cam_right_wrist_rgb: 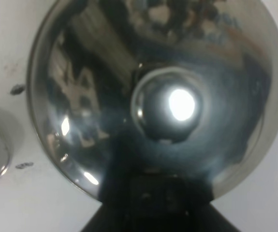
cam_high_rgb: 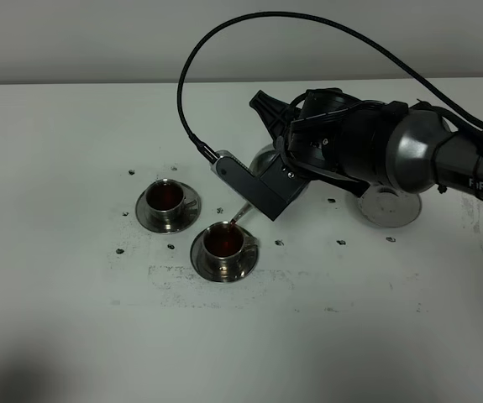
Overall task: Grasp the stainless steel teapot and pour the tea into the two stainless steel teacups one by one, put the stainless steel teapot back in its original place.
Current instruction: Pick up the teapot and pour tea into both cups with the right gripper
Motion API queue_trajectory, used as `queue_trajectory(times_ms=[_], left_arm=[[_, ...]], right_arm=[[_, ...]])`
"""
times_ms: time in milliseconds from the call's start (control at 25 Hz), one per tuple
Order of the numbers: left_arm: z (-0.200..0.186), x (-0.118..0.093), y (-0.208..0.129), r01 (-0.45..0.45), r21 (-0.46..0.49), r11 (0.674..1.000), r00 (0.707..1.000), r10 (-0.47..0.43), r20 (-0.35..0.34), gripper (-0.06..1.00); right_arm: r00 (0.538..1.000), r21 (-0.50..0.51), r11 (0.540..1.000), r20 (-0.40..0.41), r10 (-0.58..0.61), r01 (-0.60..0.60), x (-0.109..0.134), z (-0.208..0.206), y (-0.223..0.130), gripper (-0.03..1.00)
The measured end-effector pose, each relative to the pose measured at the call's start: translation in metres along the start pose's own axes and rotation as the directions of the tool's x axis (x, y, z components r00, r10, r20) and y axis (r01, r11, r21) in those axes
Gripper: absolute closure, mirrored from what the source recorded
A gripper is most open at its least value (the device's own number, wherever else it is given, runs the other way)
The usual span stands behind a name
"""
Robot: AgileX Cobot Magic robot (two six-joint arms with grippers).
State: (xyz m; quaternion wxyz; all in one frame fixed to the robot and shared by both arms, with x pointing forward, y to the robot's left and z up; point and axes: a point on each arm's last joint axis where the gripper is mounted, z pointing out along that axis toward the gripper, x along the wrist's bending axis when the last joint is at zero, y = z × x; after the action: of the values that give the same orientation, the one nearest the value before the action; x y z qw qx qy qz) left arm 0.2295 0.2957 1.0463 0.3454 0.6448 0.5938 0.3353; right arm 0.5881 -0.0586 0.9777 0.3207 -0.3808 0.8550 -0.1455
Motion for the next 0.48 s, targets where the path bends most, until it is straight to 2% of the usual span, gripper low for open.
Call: queue_trajectory(times_ms=[480], left_arm=[[0.0,0.0,0.0,0.0,0.0,1.0,1.0,0.0,0.0,0.53]], right_arm=[[0.994,-0.05,0.993,-0.038,0.103,-0.105,0.0028,-0.0011,0.0045,0.76]])
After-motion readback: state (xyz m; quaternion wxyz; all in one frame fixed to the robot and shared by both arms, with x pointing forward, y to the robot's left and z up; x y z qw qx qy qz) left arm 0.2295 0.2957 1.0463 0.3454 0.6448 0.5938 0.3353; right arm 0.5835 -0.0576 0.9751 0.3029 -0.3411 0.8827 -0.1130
